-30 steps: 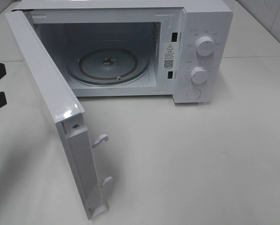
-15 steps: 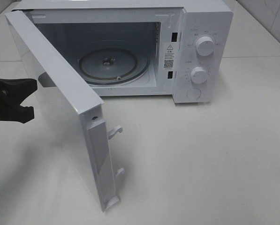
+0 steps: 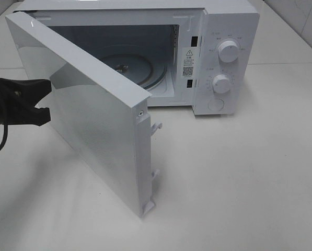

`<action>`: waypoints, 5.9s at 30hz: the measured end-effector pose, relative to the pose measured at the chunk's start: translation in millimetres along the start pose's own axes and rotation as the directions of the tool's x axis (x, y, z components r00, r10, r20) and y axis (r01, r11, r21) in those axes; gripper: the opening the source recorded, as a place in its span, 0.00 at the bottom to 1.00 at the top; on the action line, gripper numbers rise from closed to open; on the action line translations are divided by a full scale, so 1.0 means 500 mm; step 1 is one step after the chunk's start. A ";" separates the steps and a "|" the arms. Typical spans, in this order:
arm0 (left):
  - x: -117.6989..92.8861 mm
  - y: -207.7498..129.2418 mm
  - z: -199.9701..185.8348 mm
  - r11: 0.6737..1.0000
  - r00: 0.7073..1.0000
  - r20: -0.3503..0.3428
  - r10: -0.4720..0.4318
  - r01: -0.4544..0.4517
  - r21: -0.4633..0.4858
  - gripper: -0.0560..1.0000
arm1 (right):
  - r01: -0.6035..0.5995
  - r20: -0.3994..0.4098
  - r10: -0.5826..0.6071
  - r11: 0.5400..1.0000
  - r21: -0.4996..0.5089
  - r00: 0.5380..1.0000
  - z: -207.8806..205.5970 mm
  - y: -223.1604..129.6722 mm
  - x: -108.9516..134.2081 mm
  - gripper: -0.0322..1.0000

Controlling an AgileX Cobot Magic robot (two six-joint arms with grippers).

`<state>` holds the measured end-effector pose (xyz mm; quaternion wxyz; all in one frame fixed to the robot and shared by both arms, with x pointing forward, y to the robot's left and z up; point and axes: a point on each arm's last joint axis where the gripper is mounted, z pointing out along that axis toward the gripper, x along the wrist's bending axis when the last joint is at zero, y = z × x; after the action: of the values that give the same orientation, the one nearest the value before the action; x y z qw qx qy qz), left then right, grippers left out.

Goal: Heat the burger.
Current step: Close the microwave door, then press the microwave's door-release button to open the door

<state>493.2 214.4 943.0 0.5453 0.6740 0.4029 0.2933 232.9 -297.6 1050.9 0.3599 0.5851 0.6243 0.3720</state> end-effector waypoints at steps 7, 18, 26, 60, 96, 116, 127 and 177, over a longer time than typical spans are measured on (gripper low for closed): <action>0.004 0.001 0.011 1.000 1.000 -0.011 -0.012 0.012 -0.002 0.05 | 0.000 0.000 0.000 1.000 0.000 1.000 0.000 0.000 0.000 0.50; 0.001 0.007 0.040 1.000 0.999 -0.022 -0.025 0.024 -0.018 0.05 | 0.000 0.000 0.000 1.000 0.000 1.000 0.000 0.000 0.000 0.50; -0.002 0.014 0.056 0.998 0.998 -0.037 -0.043 0.042 -0.036 0.05 | 0.000 0.000 0.000 1.000 0.000 1.000 0.000 0.000 0.000 0.50; -0.013 0.057 0.124 0.986 0.983 -0.160 -0.085 0.060 -0.154 0.05 | 0.000 0.000 0.000 1.000 0.000 1.000 0.000 0.000 0.000 0.50; -0.099 0.053 0.241 0.986 0.994 -0.091 0.058 -0.072 -0.153 0.05 | 0.000 0.000 0.000 1.000 0.000 1.000 0.000 0.000 0.000 0.50; -0.158 0.067 0.271 0.986 0.998 -0.038 0.058 -0.064 -0.156 0.05 | 0.000 0.000 0.000 1.000 0.001 1.000 0.000 0.000 0.000 0.50; -0.214 0.074 0.268 0.991 1.000 -0.015 0.009 -0.011 -0.136 0.05 | 0.000 0.000 0.000 1.000 0.001 1.000 0.000 0.000 0.000 0.50; -0.262 0.236 -0.117 0.694 0.967 0.245 0.076 -0.227 0.683 0.05 | 0.000 0.000 0.000 1.000 0.001 1.000 0.000 0.000 0.000 0.50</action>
<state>404.9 120.8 1077.0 0.2568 0.8876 0.3710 0.0926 233.0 -297.6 1050.6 0.3596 0.5853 0.6245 0.3717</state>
